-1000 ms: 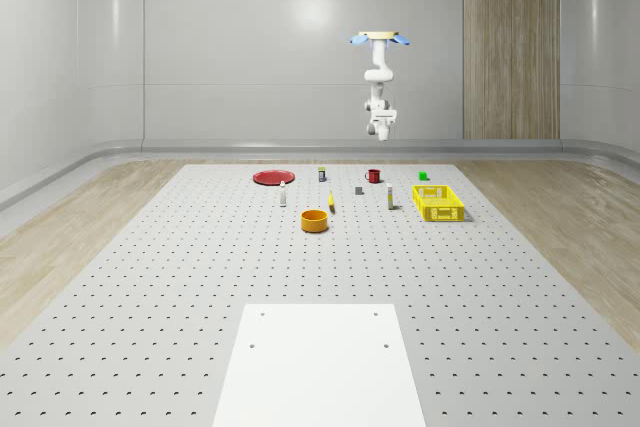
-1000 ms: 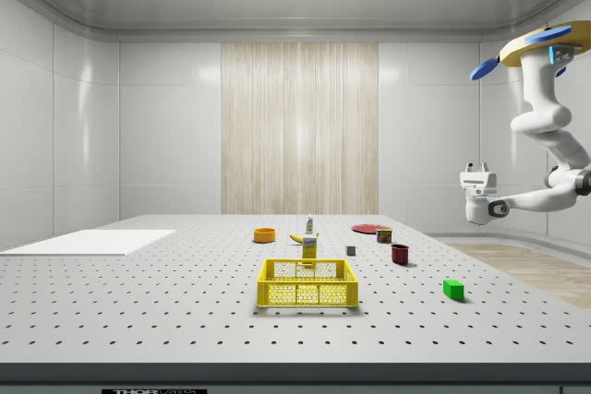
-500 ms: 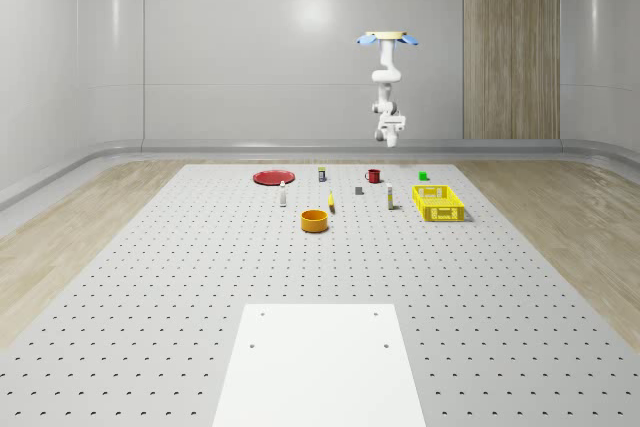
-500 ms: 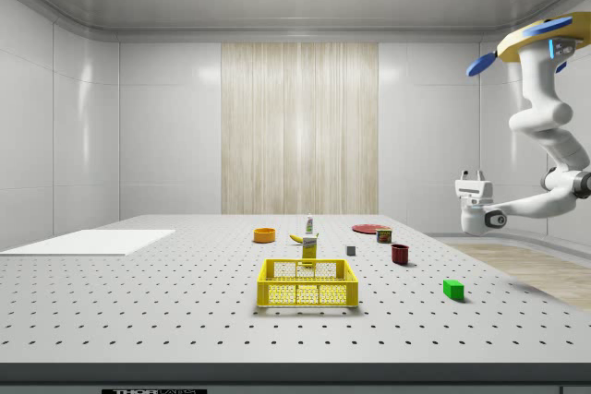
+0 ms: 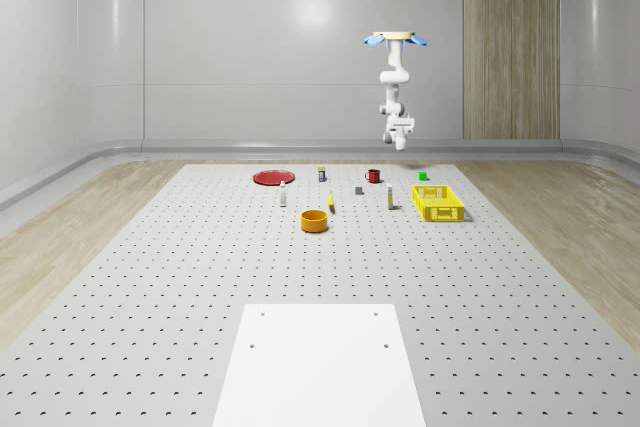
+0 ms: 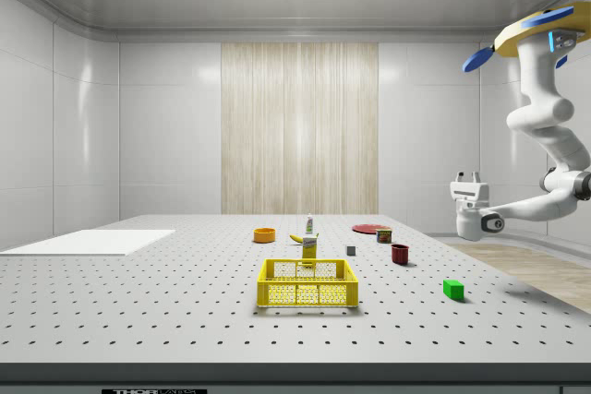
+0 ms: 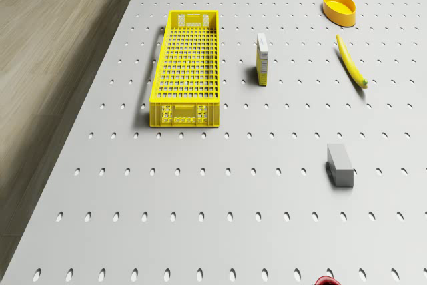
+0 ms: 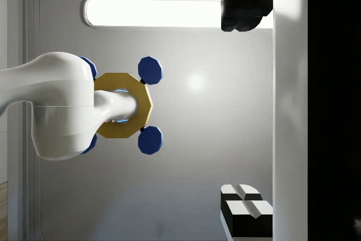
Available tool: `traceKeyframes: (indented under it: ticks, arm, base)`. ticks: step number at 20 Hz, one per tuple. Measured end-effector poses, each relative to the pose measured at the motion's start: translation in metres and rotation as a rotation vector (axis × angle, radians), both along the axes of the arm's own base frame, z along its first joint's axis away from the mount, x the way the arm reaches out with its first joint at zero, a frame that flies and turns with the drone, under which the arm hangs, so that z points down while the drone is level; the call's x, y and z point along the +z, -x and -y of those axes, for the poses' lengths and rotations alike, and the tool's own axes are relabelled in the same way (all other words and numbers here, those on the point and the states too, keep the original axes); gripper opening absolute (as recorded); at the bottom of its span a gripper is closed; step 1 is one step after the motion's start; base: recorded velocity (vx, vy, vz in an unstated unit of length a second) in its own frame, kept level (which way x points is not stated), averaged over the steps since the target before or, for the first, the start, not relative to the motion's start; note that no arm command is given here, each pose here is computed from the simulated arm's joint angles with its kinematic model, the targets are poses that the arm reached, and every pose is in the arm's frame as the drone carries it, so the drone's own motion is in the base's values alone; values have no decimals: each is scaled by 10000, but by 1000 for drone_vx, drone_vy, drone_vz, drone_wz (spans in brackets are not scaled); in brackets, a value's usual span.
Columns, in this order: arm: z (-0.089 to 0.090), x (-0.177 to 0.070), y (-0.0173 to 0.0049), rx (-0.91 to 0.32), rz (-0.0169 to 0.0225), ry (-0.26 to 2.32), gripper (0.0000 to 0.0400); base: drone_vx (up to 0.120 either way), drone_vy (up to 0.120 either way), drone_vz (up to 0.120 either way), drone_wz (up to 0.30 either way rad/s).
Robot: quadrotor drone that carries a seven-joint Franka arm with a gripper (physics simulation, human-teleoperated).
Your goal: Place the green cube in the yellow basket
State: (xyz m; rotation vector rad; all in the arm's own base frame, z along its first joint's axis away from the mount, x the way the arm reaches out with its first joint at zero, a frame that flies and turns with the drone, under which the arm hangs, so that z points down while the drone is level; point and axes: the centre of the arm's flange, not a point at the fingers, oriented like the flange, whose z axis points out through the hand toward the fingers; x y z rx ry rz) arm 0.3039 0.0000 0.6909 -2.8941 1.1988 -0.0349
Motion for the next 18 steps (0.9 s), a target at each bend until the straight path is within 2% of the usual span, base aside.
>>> traceKeyframes:
  ticks: [16,18]
  arm:
    - [-6,5,12,-1,122,58,400]
    - [-8,4,13,-2,137,83,400]
  base:
    - [120,120,0,0]
    - [120,20,0,0]
